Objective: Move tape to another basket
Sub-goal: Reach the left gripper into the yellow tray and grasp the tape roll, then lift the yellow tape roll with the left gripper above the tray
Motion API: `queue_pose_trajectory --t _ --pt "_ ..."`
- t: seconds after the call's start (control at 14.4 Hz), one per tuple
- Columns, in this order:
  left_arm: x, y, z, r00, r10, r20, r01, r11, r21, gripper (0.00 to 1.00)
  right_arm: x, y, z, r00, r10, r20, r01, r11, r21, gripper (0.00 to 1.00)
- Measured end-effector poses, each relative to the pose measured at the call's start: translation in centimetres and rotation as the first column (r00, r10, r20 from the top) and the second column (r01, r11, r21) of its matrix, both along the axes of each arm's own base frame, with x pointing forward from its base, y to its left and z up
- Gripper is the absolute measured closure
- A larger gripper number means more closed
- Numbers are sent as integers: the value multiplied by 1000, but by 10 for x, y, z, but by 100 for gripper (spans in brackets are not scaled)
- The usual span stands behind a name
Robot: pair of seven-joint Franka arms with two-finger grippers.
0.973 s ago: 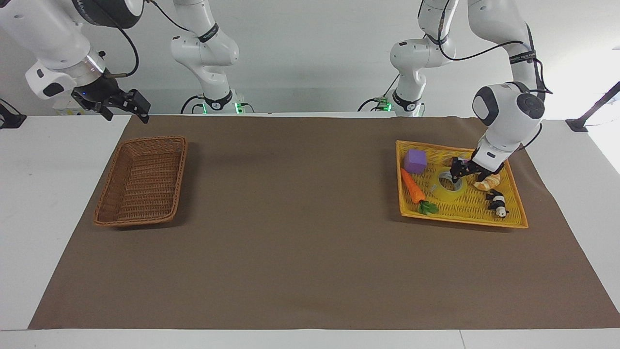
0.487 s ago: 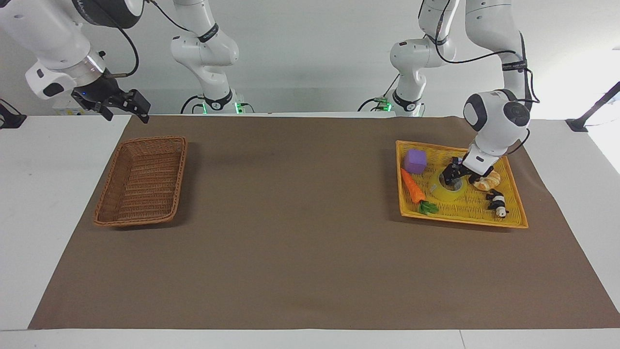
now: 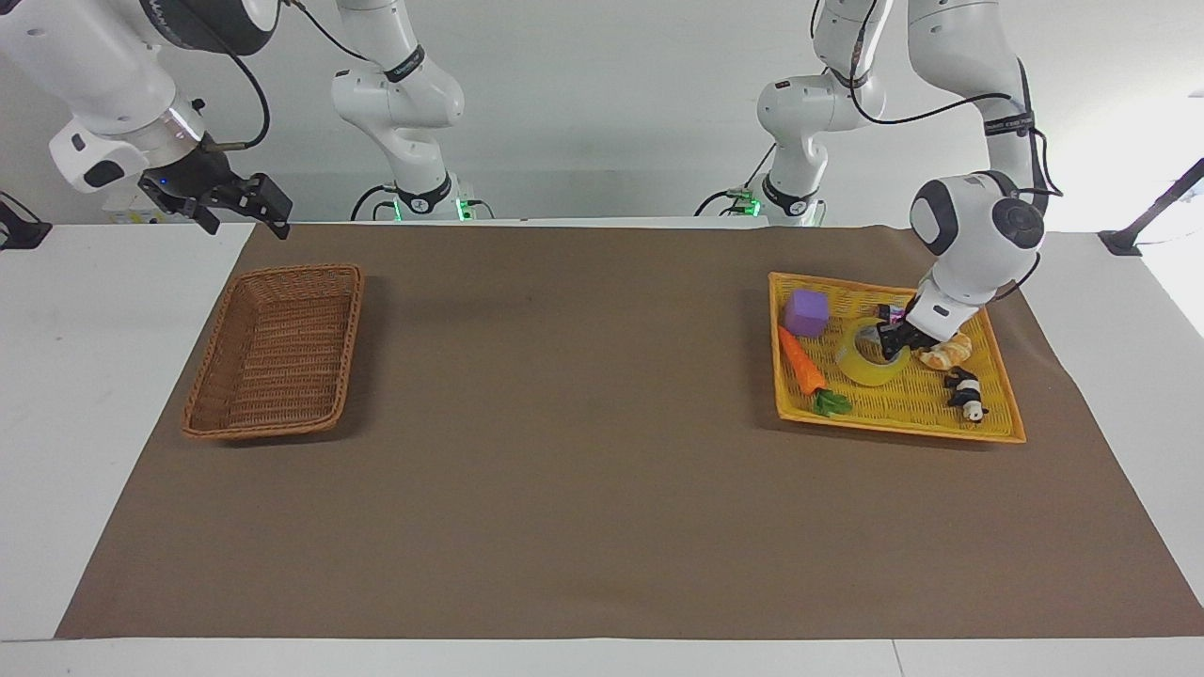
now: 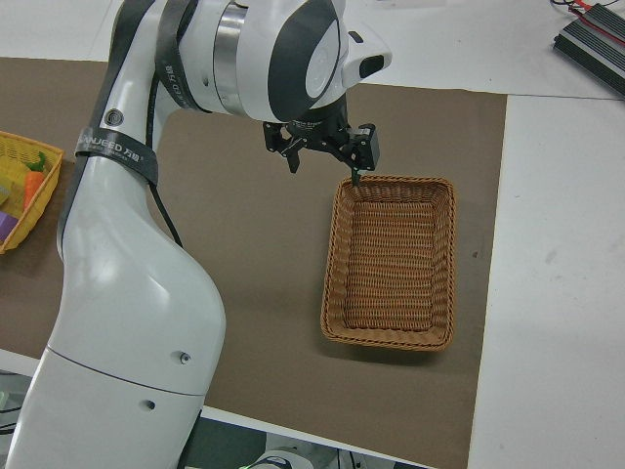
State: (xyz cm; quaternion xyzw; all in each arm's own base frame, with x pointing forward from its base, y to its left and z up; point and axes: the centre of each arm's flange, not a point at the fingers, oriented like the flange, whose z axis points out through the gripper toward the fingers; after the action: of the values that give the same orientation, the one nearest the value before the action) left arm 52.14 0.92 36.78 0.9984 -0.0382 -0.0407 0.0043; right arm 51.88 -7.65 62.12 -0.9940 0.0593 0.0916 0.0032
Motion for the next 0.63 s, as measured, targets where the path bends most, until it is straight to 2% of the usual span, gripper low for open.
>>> queue_pose_trajectory --t 0.14,0.35,0.49,0.63 --pt "20 -29 47 1000 -11 11 12 1000 -24 78 0 0 0 1000 0 0 0 1000 0 0" --pt "42 -89 99 994 94 56 -80 973 -216 78 0 0 0 1000 0 0 0 1000 0 0" --pt "44 -125 110 991 129 46 -111 952 -285 78 0 0 0 1000 0 0 0 1000 0 0" --pt "34 -178 109 988 152 20 -139 945 -296 78 0 0 0 1000 0 0 0 1000 0 0"
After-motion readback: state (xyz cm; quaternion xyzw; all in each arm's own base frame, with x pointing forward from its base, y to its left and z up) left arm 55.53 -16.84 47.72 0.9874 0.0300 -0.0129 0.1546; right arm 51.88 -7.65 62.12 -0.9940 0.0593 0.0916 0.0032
